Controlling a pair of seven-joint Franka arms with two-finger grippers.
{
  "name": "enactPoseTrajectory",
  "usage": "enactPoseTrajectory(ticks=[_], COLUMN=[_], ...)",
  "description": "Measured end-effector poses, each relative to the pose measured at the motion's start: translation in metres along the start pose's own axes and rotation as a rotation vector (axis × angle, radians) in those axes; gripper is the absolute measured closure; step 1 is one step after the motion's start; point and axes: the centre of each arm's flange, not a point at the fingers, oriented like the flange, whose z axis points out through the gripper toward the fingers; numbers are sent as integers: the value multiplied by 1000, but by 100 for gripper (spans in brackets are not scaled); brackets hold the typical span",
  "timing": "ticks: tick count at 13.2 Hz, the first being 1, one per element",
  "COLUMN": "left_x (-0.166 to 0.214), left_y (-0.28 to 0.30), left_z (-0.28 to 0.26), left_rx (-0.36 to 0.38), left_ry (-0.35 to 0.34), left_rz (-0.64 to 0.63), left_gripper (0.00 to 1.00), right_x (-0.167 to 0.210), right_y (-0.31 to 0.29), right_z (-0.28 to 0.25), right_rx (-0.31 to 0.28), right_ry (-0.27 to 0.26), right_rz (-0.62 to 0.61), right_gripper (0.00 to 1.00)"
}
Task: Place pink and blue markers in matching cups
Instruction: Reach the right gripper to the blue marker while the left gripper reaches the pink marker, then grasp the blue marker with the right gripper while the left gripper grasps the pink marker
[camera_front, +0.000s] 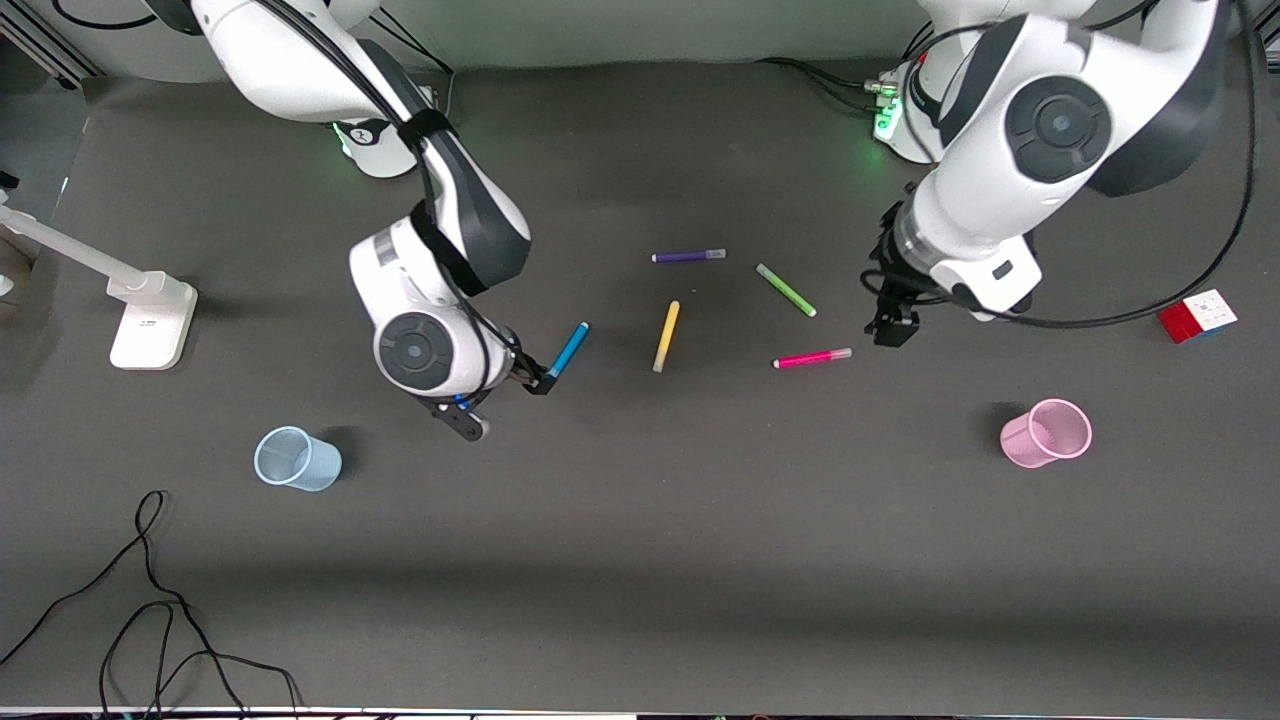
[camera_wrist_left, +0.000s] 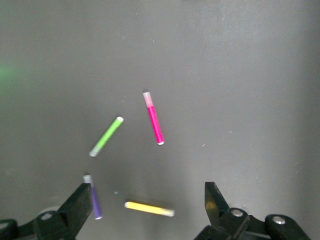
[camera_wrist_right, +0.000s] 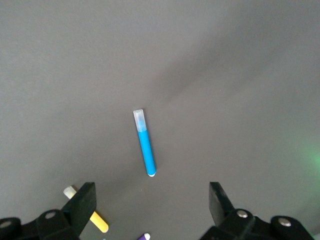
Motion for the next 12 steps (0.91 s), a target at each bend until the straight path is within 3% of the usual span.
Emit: enactPoseTrajectory(ticks=[3,7,9,12], left_x=[-1,9,11,9], left_y=[-1,-2,5,16], left_z=[49,118,154,204], left_rx=[-36,-54,-60,-60], left_ry=[-2,32,69,71], left_rz=[-44,-81,-110,-124], left_gripper=[0,0,0,0], right_x=[-11,-22,-33,-43], right_y=[-9,-5,-5,-9], right_z=[44,104,126,153], right_rx=[-20,-30,-39,-54], right_ry=[5,-53,-51,-48], right_rz=[19,60,57,53], right_gripper=[0,3,4,5])
